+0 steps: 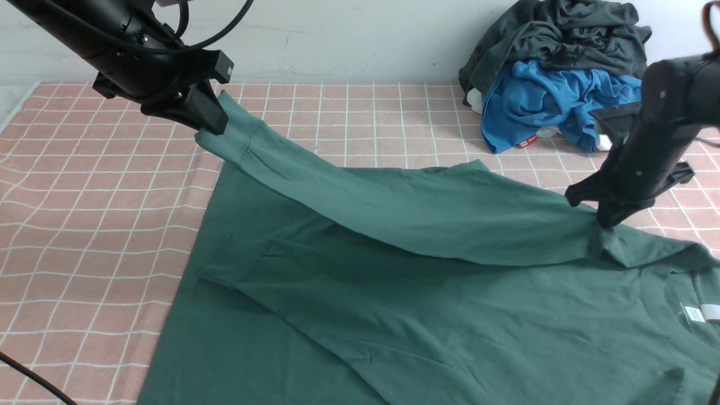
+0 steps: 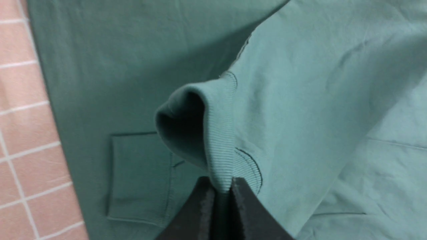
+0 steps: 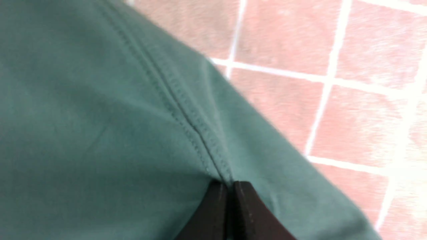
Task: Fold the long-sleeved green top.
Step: Use the left arm to drag and drop the cuff onto the cuff closest to the left arm
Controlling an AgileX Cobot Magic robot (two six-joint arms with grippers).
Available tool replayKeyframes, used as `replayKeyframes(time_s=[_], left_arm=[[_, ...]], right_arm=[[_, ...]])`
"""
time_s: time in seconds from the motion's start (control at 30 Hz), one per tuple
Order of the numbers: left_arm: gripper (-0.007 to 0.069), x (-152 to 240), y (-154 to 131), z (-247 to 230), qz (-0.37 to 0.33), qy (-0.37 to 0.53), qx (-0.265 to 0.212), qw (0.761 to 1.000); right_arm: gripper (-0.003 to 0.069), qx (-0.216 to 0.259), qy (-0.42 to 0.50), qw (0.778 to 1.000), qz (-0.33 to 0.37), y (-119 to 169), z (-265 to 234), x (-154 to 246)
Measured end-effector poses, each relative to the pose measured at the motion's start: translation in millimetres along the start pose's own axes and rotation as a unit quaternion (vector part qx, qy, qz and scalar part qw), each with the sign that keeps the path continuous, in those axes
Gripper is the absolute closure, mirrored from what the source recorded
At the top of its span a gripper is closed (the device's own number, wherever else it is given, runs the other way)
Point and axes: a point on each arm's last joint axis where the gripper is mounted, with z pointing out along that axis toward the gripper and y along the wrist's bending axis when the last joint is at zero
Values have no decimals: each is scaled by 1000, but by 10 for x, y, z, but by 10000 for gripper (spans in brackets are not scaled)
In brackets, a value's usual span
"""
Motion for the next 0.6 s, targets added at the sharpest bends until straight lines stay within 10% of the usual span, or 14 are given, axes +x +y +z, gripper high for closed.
replayKeyframes(time_s=[0.6], left_arm=[[602,1165,-14,235,-57,21,3,998]], right_arm=[[657,-1,-25,1000,18,-164,51,-49]])
